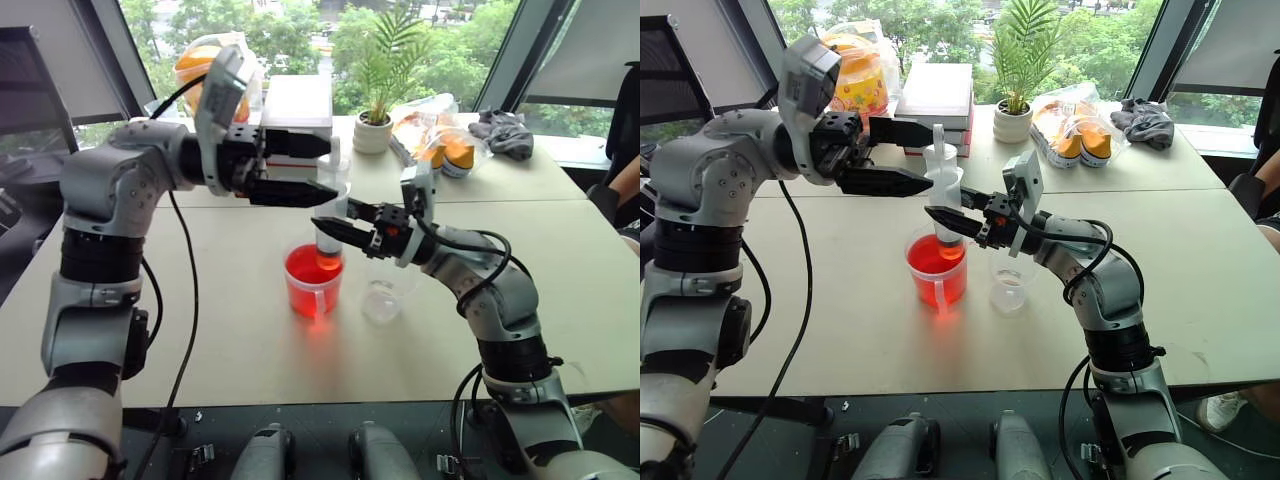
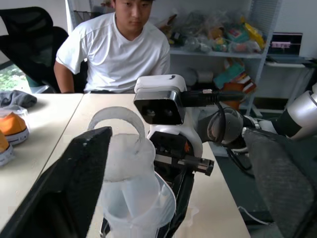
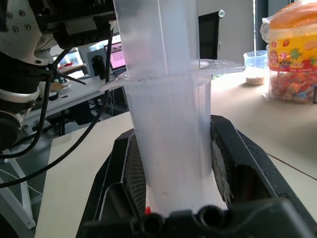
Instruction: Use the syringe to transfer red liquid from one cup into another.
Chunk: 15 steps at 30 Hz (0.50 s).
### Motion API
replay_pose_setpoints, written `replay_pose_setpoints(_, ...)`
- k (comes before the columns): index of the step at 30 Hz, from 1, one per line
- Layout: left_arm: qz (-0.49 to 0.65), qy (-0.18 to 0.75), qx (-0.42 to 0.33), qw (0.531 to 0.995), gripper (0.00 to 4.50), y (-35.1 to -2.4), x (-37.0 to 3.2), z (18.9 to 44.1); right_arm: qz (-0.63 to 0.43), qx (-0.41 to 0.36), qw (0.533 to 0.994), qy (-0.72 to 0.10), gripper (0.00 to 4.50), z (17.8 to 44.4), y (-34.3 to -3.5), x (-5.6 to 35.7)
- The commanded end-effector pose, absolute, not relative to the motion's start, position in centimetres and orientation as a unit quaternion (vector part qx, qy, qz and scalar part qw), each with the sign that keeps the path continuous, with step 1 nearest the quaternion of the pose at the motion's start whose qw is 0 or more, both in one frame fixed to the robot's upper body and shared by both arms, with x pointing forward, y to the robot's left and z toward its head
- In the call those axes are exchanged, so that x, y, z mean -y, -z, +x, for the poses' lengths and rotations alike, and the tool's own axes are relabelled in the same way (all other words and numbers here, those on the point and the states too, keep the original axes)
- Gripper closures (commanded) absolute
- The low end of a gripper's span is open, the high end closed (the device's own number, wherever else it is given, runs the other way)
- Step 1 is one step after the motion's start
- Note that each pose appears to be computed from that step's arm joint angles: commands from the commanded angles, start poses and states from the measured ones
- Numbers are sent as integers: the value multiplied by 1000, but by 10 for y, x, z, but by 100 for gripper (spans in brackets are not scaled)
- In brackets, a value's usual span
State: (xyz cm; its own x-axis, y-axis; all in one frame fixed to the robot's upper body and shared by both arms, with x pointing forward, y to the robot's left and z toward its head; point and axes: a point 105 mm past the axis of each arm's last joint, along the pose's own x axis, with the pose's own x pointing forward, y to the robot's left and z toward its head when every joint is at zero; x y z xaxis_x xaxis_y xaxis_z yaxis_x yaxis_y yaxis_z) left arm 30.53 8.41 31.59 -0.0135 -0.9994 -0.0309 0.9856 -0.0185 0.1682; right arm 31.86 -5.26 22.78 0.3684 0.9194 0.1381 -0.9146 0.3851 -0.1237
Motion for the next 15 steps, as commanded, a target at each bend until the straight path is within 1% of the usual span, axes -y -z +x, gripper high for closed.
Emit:
replay_pose_setpoints(1,82,687,64,719,5,-322,-99,305,-23,135,801,-583,303,305,-250,43)
replay_pose_setpoints(6,84,659,50,746,5,-316,-119,307,-16,147,805,-574,303,306,-260,47)
replay_pose_setpoints(9,86,642,53,760,5,-316,-124,311,-12,154,806,-572,303,305,-265,49)
replay_pose_setpoints(12,82,641,61,761,5,-319,-122,313,-16,165,807,-567,303,303,-275,52)
replay_pose_setpoints(15,81,644,68,758,5,-320,-117,316,-7,186,809,-557,303,299,-296,62)
